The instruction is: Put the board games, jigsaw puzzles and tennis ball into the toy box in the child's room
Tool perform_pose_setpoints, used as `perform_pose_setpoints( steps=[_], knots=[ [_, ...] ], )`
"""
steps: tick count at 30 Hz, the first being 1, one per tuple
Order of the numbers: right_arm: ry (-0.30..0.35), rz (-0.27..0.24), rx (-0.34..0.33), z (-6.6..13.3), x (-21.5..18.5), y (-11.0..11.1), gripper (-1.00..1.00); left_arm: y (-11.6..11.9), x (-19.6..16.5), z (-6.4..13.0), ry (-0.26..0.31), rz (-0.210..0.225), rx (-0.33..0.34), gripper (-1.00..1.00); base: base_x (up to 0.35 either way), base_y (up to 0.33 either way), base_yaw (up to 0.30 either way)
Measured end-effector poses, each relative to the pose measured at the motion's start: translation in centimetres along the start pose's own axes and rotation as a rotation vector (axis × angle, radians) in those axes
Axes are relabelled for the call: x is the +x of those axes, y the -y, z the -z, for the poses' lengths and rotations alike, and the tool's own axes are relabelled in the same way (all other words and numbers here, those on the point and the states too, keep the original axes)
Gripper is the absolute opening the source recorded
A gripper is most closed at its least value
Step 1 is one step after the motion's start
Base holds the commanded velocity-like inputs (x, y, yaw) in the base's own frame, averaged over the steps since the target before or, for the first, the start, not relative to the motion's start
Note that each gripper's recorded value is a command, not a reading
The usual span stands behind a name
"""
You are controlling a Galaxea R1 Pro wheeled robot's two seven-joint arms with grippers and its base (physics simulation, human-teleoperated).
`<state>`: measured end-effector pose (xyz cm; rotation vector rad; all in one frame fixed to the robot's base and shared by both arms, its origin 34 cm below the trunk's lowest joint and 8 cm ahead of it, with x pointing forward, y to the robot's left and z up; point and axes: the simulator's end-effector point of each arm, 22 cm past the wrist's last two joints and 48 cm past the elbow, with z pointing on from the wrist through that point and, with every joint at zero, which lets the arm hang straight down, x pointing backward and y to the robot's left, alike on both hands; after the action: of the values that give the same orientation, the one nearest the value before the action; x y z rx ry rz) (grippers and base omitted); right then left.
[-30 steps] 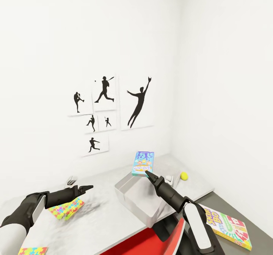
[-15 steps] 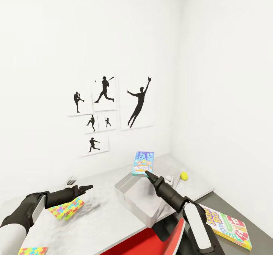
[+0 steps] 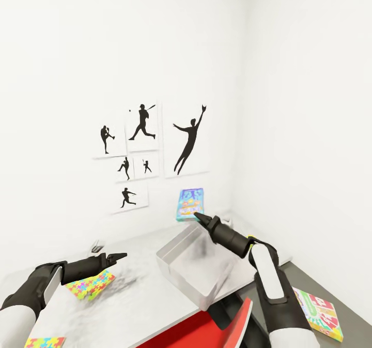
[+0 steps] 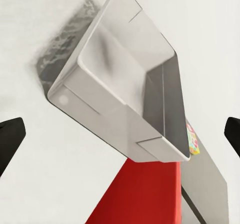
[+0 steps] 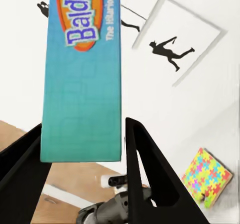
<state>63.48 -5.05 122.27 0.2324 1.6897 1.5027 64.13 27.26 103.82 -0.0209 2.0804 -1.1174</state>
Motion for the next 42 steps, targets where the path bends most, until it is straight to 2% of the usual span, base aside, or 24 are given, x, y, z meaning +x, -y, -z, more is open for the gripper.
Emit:
perform_pose_setpoints(
  steps=[5,7,12,15,20,24,26,31,33,36,38,42],
  knots=[
    [-0.014,0.059,0.058,-1.7,-3.0,-1.8,-1.00,0.0,0.0,0.0,-0.001,0.000,0.001,1.00,0.000,0.000,0.000],
    [-0.026,0.081,0.103,-2.6,-4.3,-2.0,-1.00,0.0,0.0,0.0,-0.001,0.000,0.002,1.00,0.000,0.000,0.000],
    [-0.088,0.090,0.126,-4.5,-5.5,-3.3,-1.00,0.0,0.0,0.0,-0.001,0.000,0.001,1.00,0.000,0.000,0.000],
    [-0.122,0.085,0.171,-5.1,-6.8,-2.3,-1.00,0.0,0.0,0.0,-0.001,0.000,0.001,1.00,0.000,0.000,0.000],
    [-0.150,0.057,0.272,-4.4,-10.2,1.0,-1.00,0.1,0.0,0.1,-0.001,0.000,0.005,1.00,0.000,0.000,0.000],
    [-0.164,0.025,0.351,-3.0,-12.8,3.4,-1.00,0.1,-0.1,0.1,0.000,-0.001,0.008,1.00,0.000,0.000,0.000],
    [-0.163,0.024,0.384,-1.9,-14.9,3.8,-1.00,0.2,-0.1,0.1,0.001,-0.001,0.010,1.00,0.000,0.000,0.000],
    [-0.155,0.029,0.425,-0.9,-18.0,3.5,-1.00,0.2,-0.1,0.1,0.001,0.000,0.012,1.00,0.000,0.000,0.000],
    [-0.175,0.042,0.451,-1.0,-18.3,3.5,-1.00,0.2,-0.1,0.1,0.002,0.001,0.013,1.00,0.000,0.000,0.000],
    [-0.228,0.087,0.521,-1.1,-17.9,4.0,-1.00,0.2,-0.1,0.2,0.002,0.002,0.013,1.00,0.000,0.000,0.000],
    [-0.275,0.144,0.584,-0.9,-17.2,4.9,-1.00,0.2,-0.1,0.2,0.003,0.003,0.013,1.00,0.000,0.000,0.000],
    [-0.315,0.197,0.635,-0.7,-16.6,5.8,-1.00,0.2,-0.2,0.2,0.003,0.003,0.014,1.00,0.000,0.000,0.000]
  ],
)
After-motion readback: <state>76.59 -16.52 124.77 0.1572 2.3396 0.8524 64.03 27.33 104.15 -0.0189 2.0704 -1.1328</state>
